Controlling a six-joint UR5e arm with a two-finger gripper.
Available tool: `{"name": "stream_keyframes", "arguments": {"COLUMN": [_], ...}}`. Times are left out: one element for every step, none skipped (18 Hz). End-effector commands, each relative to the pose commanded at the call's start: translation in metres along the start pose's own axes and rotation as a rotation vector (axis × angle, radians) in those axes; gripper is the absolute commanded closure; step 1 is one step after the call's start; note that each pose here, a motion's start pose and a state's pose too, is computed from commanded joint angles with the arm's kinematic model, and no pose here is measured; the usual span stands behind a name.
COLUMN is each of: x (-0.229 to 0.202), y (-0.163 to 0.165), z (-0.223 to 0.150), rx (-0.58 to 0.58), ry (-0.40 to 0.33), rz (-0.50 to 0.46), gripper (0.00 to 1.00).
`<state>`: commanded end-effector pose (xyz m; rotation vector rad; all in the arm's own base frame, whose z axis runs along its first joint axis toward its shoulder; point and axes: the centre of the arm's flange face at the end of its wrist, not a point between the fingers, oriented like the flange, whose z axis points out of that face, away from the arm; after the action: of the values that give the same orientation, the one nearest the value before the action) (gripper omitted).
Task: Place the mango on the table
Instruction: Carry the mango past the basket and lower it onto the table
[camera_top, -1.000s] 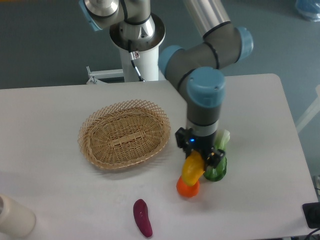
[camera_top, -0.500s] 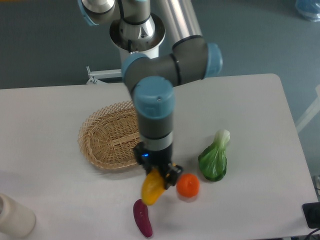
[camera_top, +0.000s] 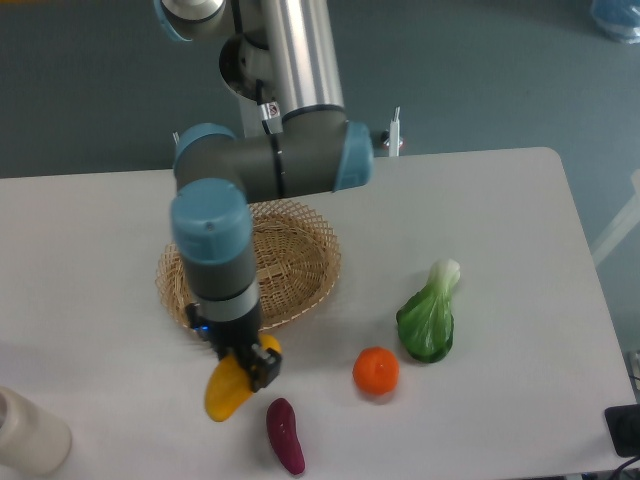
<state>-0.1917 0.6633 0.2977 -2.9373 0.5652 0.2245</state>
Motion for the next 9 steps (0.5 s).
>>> {"name": "stream_keyframes", "arguments": {"x": [0.01,0.02,0.028,0.035,0.042,0.057,0.062,0.065,0.067], "y": [-0.007,-0.013,-0.017,-0.022,-0.027,-0.036,-0.039,-0.041,-0.041], "z": [0.003,0.004,0.007,0.013,0.016,0.026,0.034,0.042,0.047], "rx": [-0.006,-0.008,-0.011,-0.017,-0.018,-0.036,-0.054,-0.071,-0.08], "ry": [0.003,0.006,0.01,0.017,0.022,0.023,0.024,0.024,0.022], "rz": [0.017,0.033,0.043,0.046,0.041,0.051,0.06,0.058,0.051], "gripper": [0.52,0.52,0.52,0.52,0.52,0.52,0.52,0.52,0.52]}}
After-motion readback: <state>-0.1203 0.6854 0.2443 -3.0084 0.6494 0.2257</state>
